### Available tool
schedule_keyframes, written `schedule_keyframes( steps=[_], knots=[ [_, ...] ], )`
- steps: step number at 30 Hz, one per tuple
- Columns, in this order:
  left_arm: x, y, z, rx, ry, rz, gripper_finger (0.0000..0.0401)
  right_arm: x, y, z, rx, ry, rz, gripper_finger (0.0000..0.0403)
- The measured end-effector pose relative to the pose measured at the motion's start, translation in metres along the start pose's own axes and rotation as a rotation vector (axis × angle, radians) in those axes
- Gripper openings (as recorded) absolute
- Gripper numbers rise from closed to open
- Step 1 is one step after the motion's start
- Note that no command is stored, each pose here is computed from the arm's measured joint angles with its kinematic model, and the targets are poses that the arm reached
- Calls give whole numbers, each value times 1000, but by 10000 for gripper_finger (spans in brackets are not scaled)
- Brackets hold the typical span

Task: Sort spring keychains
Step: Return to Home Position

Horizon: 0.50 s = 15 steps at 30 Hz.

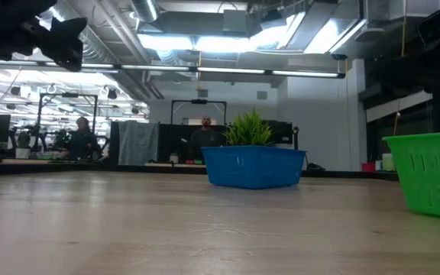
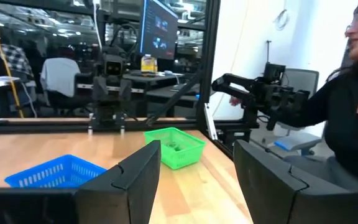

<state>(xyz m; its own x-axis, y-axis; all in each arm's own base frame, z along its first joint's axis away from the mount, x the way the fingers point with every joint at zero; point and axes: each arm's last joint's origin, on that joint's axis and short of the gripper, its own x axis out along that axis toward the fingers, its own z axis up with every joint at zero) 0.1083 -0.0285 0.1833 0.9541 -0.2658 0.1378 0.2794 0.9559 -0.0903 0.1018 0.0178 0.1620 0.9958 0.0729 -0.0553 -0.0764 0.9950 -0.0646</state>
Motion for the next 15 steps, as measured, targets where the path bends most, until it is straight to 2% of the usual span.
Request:
schedule_keyframes(
  steps=[5,11,15],
  knots=[
    [-8,2,0,9,6,31,198,0,0,0,0,0,0,136],
    [-16,6,-8,-34,64,141,198,0,0,0,0,0,0,136],
    [-17,6,-11,-23,102,136,198,0,0,0,0,1,0,136]
  ],
)
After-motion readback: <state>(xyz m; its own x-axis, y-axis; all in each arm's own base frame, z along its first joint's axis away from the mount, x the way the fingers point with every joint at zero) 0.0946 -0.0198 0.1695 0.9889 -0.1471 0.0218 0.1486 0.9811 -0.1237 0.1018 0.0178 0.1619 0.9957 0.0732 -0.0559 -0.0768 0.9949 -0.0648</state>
